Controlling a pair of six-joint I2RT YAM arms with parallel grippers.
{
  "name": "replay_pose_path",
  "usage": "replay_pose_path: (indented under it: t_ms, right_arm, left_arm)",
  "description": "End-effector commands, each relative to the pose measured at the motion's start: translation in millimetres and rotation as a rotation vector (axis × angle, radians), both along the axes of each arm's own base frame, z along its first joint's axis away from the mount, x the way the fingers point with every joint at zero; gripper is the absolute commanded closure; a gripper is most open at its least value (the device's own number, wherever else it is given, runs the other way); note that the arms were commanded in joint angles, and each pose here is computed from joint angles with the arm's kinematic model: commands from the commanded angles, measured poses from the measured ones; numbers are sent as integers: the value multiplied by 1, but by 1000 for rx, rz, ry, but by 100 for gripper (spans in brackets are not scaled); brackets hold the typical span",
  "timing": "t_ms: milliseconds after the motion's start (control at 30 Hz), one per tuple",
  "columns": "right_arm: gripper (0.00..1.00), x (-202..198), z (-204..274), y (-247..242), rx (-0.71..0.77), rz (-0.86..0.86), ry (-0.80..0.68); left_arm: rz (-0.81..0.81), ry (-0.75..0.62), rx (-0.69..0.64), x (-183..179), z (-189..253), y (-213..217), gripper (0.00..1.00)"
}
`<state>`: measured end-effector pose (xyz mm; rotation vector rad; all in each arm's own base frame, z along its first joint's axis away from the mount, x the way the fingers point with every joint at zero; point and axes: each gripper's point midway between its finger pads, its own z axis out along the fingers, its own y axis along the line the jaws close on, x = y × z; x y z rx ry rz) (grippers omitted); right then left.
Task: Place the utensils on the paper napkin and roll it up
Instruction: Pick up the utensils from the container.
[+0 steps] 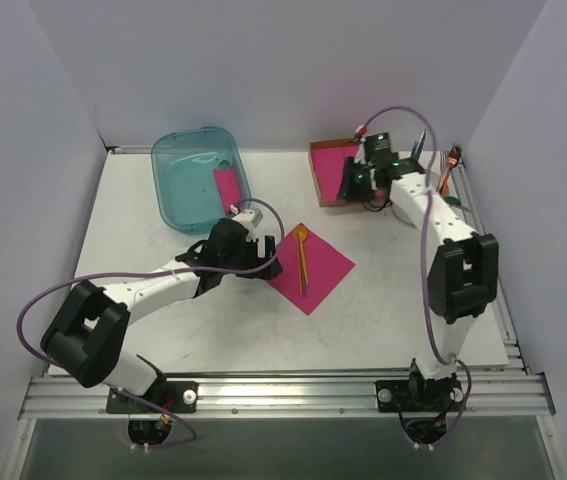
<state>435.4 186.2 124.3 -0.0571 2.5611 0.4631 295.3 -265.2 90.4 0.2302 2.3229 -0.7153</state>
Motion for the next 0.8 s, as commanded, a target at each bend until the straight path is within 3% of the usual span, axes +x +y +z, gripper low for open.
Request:
replay_pose_path:
  t_ms: [0,433,667,767]
  right_arm:
    - [75,29,75,-67,-14,-210,-217]
    - [74,79,103,-192,-262,-573,-353]
    - [78,87,94,-260,-288,-719,-341]
    - [73,91,89,-276,-294,-752,-341]
  left_arm:
    - [-18,-56,-48,10,21,-10,6]
    - [-57,-72,-68,6,25,-16,6]
    - [-126,-115,-109,-2,35,-29,6]
    - [-141,-131,-116,-4,38,-32,6]
